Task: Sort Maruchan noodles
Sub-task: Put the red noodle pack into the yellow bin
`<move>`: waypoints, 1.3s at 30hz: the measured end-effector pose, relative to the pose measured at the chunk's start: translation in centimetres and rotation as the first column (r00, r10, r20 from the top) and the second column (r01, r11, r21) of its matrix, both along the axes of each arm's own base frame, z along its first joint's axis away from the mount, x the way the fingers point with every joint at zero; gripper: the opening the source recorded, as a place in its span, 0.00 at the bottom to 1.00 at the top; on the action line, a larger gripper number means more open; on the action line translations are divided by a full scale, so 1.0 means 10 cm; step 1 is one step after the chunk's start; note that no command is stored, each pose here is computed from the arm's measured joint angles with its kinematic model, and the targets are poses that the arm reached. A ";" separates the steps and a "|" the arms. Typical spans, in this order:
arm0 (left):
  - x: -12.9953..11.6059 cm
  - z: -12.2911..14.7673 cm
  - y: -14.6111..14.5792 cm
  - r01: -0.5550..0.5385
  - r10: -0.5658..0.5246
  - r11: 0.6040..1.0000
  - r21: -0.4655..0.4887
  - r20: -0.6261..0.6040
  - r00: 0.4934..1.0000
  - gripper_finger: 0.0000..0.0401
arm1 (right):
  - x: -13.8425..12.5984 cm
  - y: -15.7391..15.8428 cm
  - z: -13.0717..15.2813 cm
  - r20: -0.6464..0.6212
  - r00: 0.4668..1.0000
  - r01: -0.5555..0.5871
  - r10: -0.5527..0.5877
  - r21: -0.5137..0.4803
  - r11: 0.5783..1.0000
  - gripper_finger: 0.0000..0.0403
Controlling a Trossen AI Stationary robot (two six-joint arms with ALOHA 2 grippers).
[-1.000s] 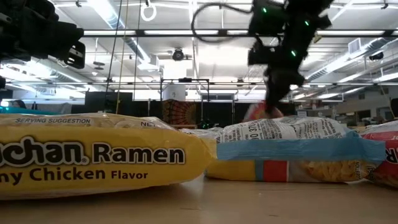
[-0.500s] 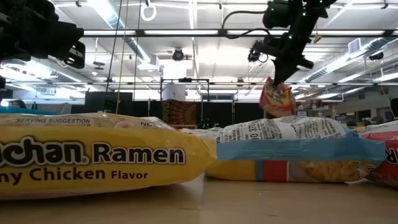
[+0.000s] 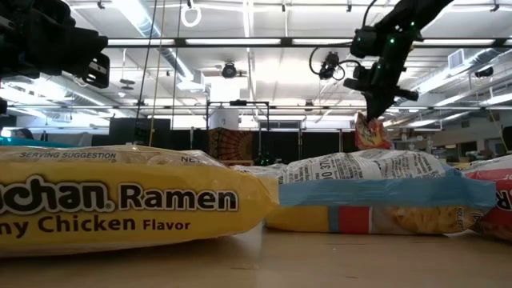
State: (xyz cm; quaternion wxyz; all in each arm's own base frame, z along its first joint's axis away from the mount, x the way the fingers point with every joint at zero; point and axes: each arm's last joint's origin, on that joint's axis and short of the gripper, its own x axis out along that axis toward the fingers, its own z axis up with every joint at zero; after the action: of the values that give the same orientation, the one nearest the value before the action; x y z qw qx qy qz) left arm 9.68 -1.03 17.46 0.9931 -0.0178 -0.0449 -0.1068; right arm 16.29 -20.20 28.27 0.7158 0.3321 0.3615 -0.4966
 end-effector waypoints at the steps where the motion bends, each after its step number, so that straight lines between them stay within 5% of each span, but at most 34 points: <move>1: 0.00 0.00 0.00 0.000 0.000 1.000 0.000 0.000 1.000 0.13 | 0.00 -0.01 -0.01 0.018 1.000 -0.001 0.001 0.019 1.000 0.01; 13: 0.00 0.00 0.00 0.000 0.000 1.000 0.000 0.000 1.000 0.13 | -0.04 -0.23 -0.25 0.054 0.997 0.049 -0.060 0.177 0.983 0.01; 23: 0.00 0.00 0.00 0.000 0.000 1.000 0.000 0.000 1.000 0.13 | -0.08 -0.54 -0.47 0.105 0.989 0.081 -0.104 0.209 0.975 0.01; 31: 0.00 0.00 0.00 0.000 0.000 1.000 0.000 -0.001 1.000 0.13 | -0.09 -0.63 -0.54 0.032 0.999 0.037 -0.041 0.135 0.990 0.11; 39: 0.00 0.00 0.00 0.000 0.000 1.000 0.000 0.000 1.000 0.13 | -0.20 -0.47 -0.25 -0.067 0.991 -0.112 0.112 0.008 0.994 0.28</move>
State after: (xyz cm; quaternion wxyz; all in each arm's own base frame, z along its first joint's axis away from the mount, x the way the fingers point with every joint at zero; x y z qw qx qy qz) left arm 9.69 -1.03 17.46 0.9931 -0.0178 -0.0448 -0.1068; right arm 14.25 -24.88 25.73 0.7292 0.2961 0.4045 -0.4657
